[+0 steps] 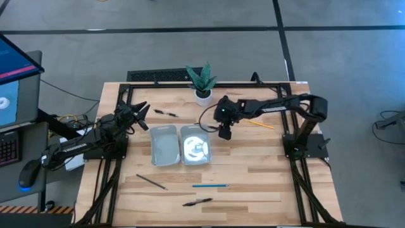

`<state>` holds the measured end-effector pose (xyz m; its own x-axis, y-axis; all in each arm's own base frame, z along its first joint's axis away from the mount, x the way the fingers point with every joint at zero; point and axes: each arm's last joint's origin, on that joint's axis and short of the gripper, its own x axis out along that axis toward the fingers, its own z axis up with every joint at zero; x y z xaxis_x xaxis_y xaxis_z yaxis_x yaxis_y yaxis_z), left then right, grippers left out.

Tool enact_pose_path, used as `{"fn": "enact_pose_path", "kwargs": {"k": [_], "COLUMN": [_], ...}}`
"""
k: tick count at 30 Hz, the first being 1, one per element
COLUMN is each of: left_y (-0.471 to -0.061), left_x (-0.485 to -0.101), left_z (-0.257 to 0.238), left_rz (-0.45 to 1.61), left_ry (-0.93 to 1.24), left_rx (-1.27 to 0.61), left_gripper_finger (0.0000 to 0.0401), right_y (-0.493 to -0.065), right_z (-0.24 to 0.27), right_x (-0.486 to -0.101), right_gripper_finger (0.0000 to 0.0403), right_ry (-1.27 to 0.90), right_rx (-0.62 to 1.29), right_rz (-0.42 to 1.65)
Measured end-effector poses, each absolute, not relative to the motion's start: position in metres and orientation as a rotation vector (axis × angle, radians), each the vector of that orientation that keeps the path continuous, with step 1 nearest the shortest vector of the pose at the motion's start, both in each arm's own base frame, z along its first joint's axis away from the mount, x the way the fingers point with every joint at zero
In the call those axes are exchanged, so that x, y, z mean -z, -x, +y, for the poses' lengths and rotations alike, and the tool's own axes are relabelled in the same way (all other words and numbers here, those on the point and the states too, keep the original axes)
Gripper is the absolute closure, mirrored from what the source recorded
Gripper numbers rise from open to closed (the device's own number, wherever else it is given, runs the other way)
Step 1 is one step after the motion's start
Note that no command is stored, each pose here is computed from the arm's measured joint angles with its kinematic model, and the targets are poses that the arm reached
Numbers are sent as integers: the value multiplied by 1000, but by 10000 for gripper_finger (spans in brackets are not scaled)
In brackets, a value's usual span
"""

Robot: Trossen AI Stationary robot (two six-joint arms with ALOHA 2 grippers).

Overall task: Sort pens & pencils
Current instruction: Put the top right black pen into the right gray bin

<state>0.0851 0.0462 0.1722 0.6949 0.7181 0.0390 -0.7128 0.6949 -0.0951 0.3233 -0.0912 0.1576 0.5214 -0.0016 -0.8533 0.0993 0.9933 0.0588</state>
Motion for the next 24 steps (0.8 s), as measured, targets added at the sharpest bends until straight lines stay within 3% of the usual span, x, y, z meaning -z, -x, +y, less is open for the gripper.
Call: {"fn": "enact_pose_path", "kwargs": {"k": [16,24], "left_y": [-85,-85], "left_x": [-172,-172], "left_z": [46,46], "left_rz": [-74,-62], "left_ry": [72,45], "left_rx": [-799,-802], "left_gripper_finger": [298,298], "right_y": [-337,-341], "right_z": [-90,-82], "right_x": [-115,-115], "right_gripper_finger": [200,252], "right_ry": [-53,5], "right_rx": [71,99], "right_rz": [1095,1085]}}
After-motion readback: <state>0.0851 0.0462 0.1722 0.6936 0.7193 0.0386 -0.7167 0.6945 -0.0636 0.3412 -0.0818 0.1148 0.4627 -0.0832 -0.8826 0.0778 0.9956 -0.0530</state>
